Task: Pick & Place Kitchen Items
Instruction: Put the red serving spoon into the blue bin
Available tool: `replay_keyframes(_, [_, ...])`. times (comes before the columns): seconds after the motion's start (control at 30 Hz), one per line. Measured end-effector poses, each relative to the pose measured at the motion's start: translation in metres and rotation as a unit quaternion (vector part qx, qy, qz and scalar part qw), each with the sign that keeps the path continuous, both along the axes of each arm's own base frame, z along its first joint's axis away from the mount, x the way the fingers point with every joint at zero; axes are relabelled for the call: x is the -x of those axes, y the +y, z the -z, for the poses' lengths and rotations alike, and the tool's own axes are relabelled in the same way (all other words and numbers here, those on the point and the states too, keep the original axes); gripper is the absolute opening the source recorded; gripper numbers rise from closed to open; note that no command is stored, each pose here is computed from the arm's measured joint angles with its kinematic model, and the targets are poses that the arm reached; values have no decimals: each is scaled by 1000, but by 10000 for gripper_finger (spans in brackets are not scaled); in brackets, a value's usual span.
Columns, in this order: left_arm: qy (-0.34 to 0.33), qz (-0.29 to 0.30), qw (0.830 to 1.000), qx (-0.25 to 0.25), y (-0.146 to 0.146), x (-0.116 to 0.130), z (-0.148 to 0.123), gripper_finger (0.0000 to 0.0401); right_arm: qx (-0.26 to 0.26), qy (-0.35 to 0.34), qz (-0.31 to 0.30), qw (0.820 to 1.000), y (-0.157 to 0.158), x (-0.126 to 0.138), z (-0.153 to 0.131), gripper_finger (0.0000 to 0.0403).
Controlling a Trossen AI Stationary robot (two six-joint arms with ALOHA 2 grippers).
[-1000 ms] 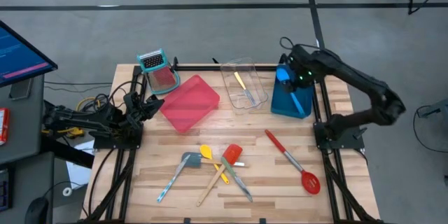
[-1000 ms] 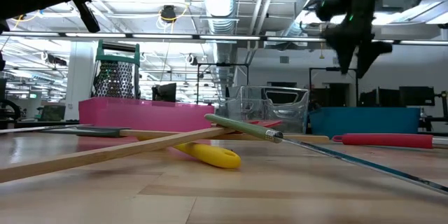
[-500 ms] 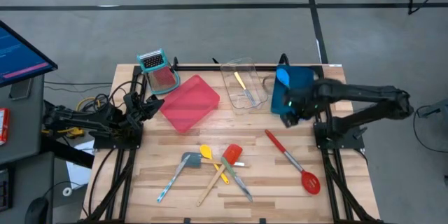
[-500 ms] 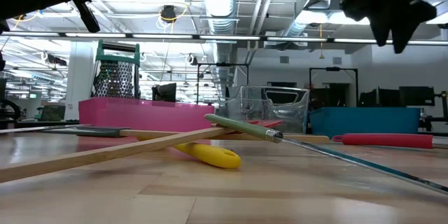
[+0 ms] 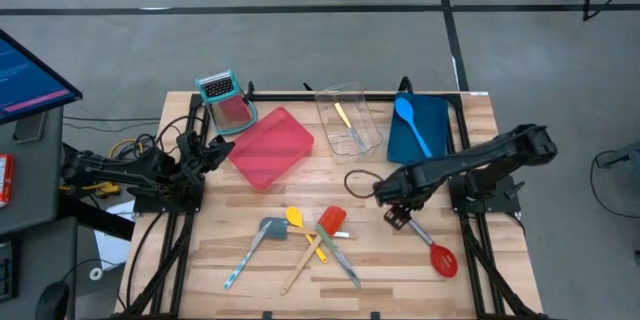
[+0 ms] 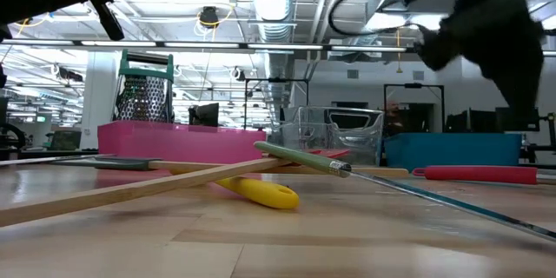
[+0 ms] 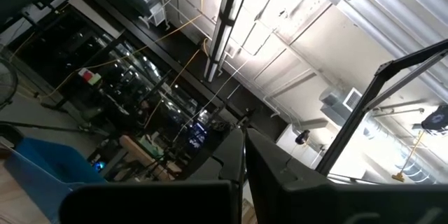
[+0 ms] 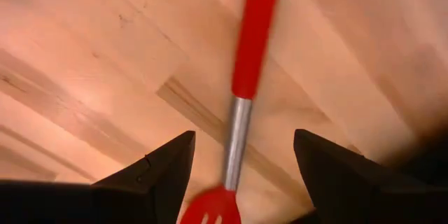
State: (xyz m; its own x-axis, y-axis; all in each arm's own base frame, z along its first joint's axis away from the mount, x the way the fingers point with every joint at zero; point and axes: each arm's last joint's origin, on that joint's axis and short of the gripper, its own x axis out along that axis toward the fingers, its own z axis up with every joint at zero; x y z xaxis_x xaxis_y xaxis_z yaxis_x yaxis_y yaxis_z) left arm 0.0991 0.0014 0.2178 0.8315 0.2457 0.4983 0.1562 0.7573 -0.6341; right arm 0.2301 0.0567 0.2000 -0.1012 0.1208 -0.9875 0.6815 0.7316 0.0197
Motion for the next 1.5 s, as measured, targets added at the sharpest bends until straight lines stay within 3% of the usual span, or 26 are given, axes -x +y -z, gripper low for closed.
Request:
replay_keyframes(0.13, [4, 0, 1000, 0, 0, -1, 1, 2, -9, 22, -10, 1000, -1, 11, 27, 244])
replay_keyframes(0.33, [8, 0, 1000, -1, 0, -2, 1, 2, -51, -2, -1, 999, 2, 19, 50, 244])
replay_keyframes(0.73, [10, 0, 1000, -1, 0, -2, 2, 2, -6, 32, -13, 999, 15, 18, 73, 239])
replay_keyframes(0.87, [9, 0, 1000, -1, 0, -2, 1, 2, 2, 36, -14, 999, 19, 17, 77, 205])
replay_keyframes(1.2, [10, 0, 1000, -1, 0, -2, 2, 2, 4, 35, 12, 999, 19, 17, 76, 62])
replay_keyframes(1.5, [10, 0, 1000, -1, 0, -2, 2, 2, 13, -28, 26, 999, 18, 14, 50, 71])
